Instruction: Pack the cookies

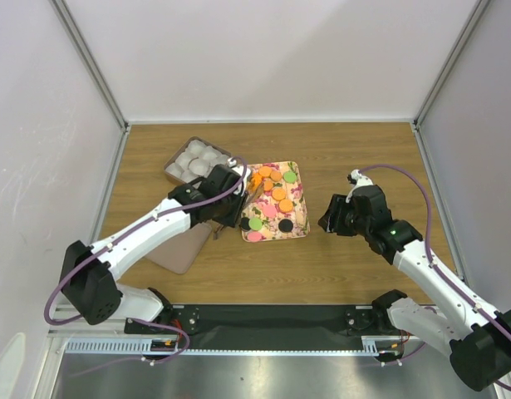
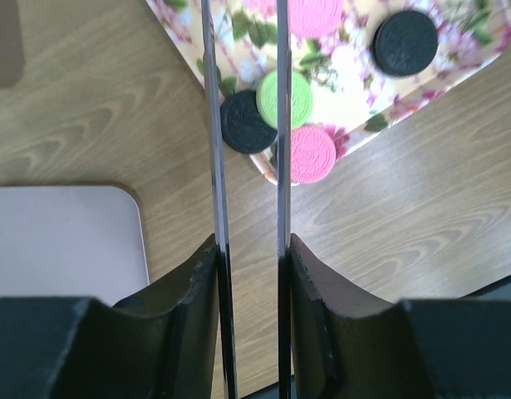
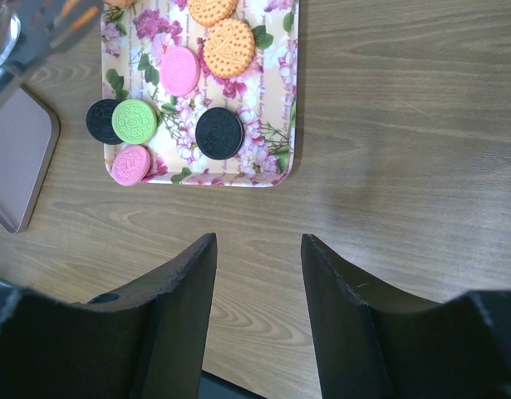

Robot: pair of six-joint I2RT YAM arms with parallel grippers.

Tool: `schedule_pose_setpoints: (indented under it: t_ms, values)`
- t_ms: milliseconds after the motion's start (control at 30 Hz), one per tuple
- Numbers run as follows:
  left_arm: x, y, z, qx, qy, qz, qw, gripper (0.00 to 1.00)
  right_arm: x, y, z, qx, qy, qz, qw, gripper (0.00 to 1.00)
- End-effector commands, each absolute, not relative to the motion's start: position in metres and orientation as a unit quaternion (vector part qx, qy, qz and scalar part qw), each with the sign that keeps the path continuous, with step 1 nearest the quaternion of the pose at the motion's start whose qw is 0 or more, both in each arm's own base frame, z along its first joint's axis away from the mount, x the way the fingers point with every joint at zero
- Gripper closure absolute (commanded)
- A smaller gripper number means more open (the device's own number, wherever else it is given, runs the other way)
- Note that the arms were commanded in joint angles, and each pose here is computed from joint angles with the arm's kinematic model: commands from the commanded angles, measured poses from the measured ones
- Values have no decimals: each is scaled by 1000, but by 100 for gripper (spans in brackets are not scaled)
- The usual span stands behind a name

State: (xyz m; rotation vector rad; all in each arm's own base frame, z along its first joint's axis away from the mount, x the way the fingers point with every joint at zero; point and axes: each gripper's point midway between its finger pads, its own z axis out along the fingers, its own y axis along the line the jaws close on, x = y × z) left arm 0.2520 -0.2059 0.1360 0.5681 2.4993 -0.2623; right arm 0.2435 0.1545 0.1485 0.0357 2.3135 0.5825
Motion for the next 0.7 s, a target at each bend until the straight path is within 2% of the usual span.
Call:
schedule_pose_setpoints:
  t_ms: [0, 400, 667]
  values:
    - [274, -212, 182, 191, 913, -114, 342, 68, 248, 156, 161, 6, 889, 237, 391, 49]
    - [360, -163, 209, 68, 914, -87, 389, 68, 250, 156, 161, 8, 889, 248, 385, 49]
    - [419, -130, 190, 9, 924, -66, 376, 68, 247, 155, 155, 9, 892, 251, 377, 49]
